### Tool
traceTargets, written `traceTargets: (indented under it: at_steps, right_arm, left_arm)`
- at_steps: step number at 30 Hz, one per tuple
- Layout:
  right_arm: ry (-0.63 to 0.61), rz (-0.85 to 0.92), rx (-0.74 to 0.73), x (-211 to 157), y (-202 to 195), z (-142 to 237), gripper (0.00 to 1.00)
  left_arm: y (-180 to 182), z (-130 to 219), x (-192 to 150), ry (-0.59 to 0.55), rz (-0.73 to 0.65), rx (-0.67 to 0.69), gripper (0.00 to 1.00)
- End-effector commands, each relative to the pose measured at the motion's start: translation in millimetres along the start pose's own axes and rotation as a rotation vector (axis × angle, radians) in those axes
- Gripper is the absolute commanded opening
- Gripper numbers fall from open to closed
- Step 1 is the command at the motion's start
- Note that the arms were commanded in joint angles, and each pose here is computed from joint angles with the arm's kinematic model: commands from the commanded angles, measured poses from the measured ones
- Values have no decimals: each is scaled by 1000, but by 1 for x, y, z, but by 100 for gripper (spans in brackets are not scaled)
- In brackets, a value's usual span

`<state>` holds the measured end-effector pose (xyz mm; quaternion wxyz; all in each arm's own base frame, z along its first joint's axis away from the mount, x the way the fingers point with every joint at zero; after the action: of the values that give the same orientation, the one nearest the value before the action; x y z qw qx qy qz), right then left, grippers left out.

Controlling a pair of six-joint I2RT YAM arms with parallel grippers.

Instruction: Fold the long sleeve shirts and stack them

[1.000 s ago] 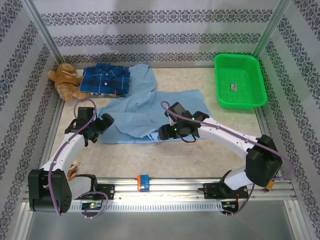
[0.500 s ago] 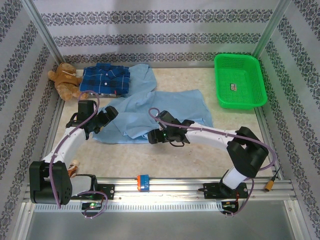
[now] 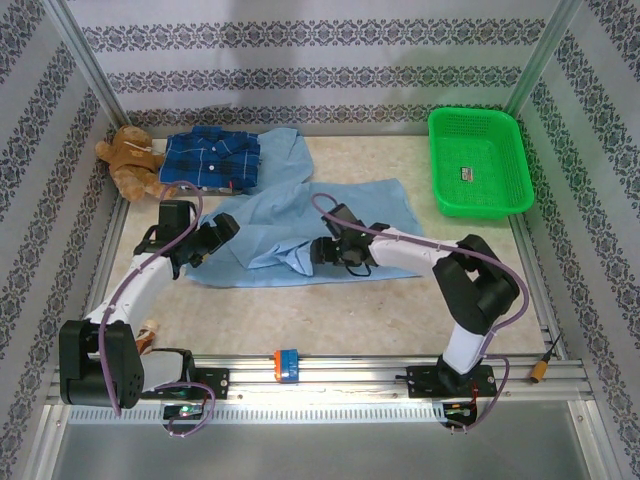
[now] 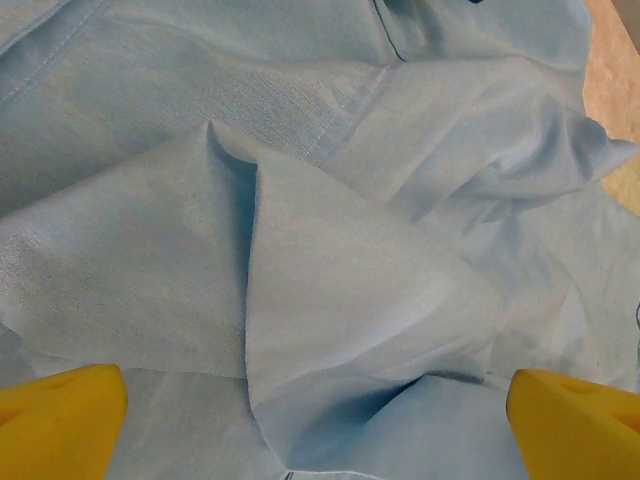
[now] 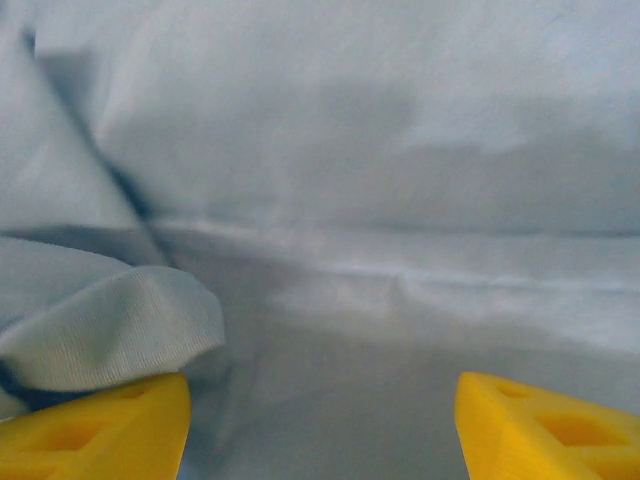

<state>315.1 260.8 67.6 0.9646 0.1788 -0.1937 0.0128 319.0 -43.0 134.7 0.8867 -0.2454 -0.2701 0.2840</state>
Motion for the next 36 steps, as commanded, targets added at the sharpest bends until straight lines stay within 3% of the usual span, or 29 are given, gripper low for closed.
traceTargets:
  at_steps: [1, 7, 14, 26, 36]
  right_arm:
    - [-27, -69, 16, 12, -5, 17, 72]
    - [-35, -85, 0, -17, -38, 41, 73]
    - [-80, 7, 228, -31, -1, 49, 71]
    - [-108, -29, 374, 21, 54, 6, 66]
    - [-74, -53, 366, 29, 56, -13, 54]
  left_arm:
    - [-5, 3, 1, -12, -61, -1, 98]
    - [1, 0, -7, 3, -64, 8, 99]
    - [-1, -2, -5, 9, -85, 6, 99]
    - [-20, 12, 4, -27, -160, -57, 100]
    - [-29, 25, 8, -60, -217, -81, 100]
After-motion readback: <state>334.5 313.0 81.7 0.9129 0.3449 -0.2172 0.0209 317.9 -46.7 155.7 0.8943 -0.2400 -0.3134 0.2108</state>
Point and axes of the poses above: each hand's point on the last joint's axis, 136 mm out from that joint toward the fingers, its own z axis back along the fingers, its own y axis along the line the jaws close on, x = y × z, the point moved 2 cm from there along z, back along the fingers, and after that the axes turned 2 degrees about z, right-handed, at the moved point
